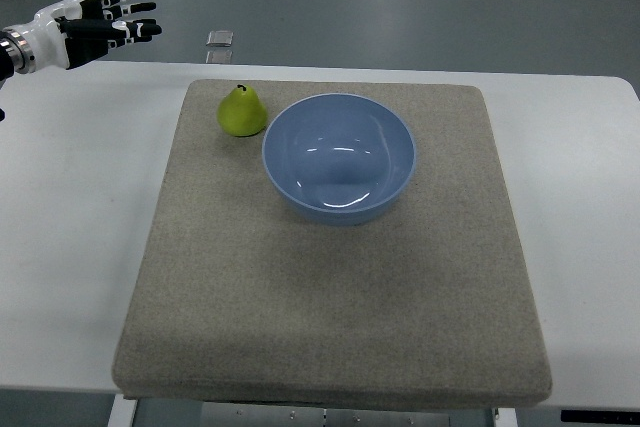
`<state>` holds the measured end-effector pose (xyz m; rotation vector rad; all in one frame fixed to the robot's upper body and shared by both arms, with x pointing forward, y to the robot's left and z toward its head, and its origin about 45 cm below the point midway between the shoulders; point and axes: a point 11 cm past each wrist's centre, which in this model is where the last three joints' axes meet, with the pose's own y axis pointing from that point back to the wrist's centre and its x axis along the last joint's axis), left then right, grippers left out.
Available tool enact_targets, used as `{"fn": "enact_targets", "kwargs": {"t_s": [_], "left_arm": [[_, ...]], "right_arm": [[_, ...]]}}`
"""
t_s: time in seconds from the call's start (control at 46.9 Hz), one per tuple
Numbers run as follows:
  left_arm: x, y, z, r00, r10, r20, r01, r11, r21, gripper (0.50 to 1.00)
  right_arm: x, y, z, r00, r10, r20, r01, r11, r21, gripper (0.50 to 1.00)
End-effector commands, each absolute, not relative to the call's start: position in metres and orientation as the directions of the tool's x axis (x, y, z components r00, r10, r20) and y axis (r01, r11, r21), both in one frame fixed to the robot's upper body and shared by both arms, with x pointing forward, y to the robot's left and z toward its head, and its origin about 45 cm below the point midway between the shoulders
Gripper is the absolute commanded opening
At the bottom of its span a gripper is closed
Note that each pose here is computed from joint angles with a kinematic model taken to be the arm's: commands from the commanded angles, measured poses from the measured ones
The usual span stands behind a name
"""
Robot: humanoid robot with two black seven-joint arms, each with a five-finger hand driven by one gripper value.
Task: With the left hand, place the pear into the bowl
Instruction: 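Move the left hand down beside the green pear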
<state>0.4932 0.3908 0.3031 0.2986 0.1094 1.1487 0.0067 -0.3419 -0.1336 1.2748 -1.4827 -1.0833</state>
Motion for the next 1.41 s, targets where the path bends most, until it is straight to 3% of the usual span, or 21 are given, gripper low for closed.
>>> {"fn": "enact_targets", "kwargs": {"t_s": [0.0,0.256,0.405,0.533,0.853,0.96,1.386], "left_arm": [[0.496,0.387,0.311,0.437,0.886,0.153,-0.878,0.383,0.287,0.996],[0.499,0.362,0.319,0.563,0.704,0.432,-0.824,0.435,0.363,0.996],[0.496,0.354,0.316,0.604,0.601,0.523,-0.797,0.464,0.386,0.996],[0.498,0.328,0.302,0.656,0.502,0.564,-0.753,0.49,0.439,0.996],[0.504,0.295,0.287,0.66,0.302,0.688,-0.733,0.459,0.502,0.994],[0.507,0.288,0.279,0.62,0.222,0.752,-0.756,0.425,0.498,0.994],[0.505,0.273,0.263,0.619,0.109,0.777,-0.741,0.41,0.532,0.996]], "right_arm": [[0.007,-0.342,-0.134,-0.091,-0.993,0.075,-0.229,0.094,0.969,0.926],[0.007,-0.342,-0.134,-0.091,-0.993,0.075,-0.231,0.095,0.968,0.926],[0.007,-0.342,-0.134,-0.091,-0.993,0.075,-0.231,0.095,0.968,0.926],[0.007,-0.342,-0.134,-0.091,-0.993,0.075,-0.229,0.094,0.969,0.926],[0.007,-0.342,-0.134,-0.091,-0.993,0.075,-0.231,0.095,0.968,0.926],[0.007,-0.342,-0.134,-0.091,-0.993,0.075,-0.231,0.095,0.968,0.926],[0.007,-0.342,-0.134,-0.091,-0.993,0.075,-0.229,0.094,0.969,0.926]]}}
